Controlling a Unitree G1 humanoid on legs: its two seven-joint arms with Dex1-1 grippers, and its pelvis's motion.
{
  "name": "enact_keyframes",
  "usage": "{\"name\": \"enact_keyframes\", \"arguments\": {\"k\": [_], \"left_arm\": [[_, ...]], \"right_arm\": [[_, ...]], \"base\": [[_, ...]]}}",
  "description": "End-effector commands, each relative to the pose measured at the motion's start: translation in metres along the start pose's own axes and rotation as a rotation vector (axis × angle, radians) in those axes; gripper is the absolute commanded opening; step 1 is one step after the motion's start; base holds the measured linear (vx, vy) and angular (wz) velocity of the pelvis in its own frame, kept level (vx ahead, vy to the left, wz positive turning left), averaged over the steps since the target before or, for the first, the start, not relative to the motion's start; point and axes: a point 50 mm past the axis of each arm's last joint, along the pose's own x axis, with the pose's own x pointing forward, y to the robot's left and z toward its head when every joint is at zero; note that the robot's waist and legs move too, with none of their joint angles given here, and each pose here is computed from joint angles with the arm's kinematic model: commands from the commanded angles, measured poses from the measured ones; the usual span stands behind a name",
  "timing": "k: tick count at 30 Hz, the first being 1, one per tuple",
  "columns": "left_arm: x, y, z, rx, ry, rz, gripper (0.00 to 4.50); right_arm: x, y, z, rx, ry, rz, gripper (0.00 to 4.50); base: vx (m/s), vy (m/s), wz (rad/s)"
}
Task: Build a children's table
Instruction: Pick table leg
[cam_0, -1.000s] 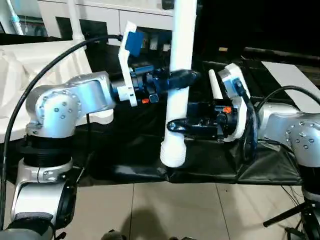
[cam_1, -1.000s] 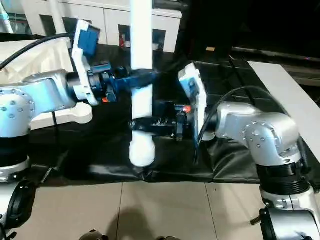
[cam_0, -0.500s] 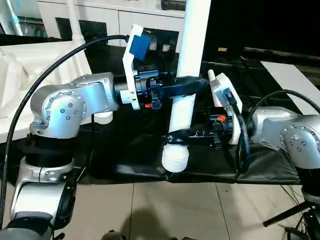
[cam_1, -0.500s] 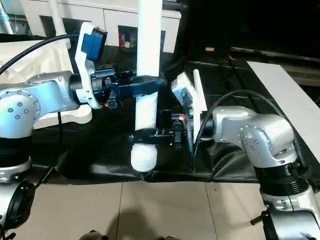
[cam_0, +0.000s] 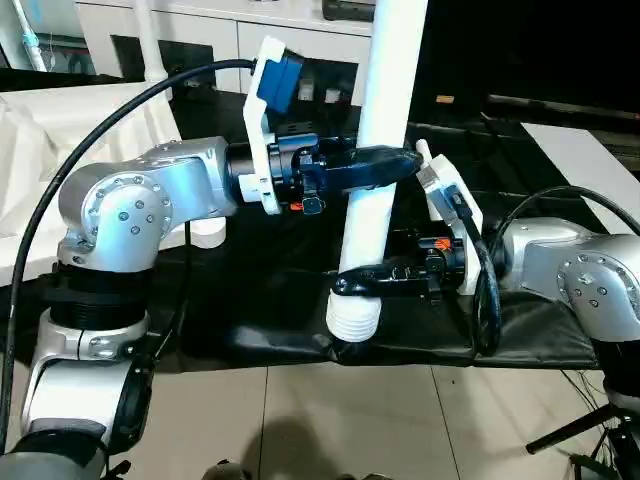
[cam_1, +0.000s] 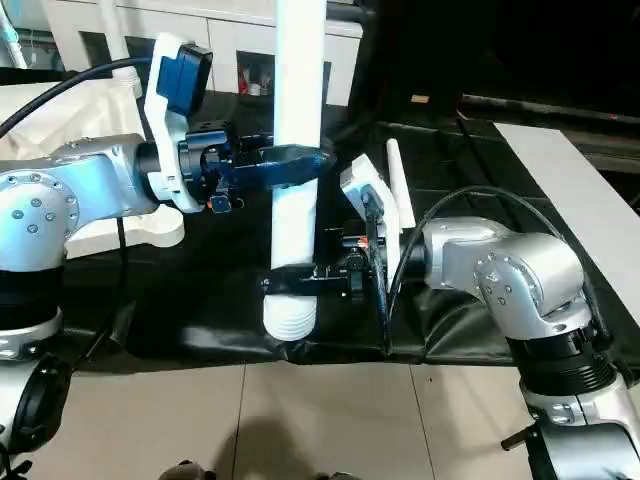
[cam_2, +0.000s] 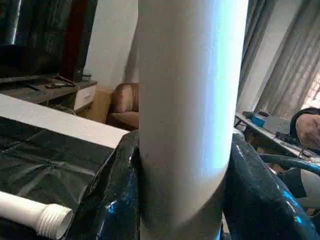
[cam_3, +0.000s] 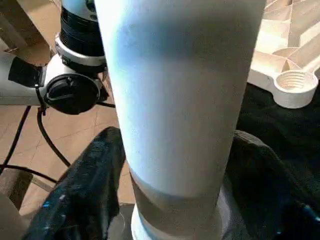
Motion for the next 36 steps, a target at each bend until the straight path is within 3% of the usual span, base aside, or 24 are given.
{"name": "enact_keyframes", "arguments": {"k": [1, 11, 20, 23, 36], "left_arm": [[0.002, -0.005, 0.008, 0.030, -0.020, -0.029, 1.82], [0.003, -0.006, 0.008, 0.025, -0.030, -0.027, 1.82], [0.002, -0.005, 0.008, 0.038, -0.016, -0.008, 1.82], [0.001, -0.003, 0.007, -0.023, 0.000, 0.009, 2.52], [-0.009, 0.003, 0.007, -0.070, 0.021, 0.070, 3.52]], "right_arm": [[-0.003, -0.001, -0.001, -0.013, 0.005, -0.016, 2.90], [0.000, -0.001, 0.000, -0.020, -0.010, -0.003, 1.94], [0.000, -0.001, -0.001, -0.025, -0.008, -0.002, 1.88], [0.000, -0.001, -0.001, -0.030, -0.008, -0.003, 1.88], [-0.003, 0.002, 0.004, -0.060, -0.074, -0.019, 1.87]], "base": [[0.000, 0.000, 0.00], [0.000, 0.000, 0.00], [0.000, 0.000, 0.00], [0.000, 0.000, 0.00], [0.000, 0.000, 0.00]]}}
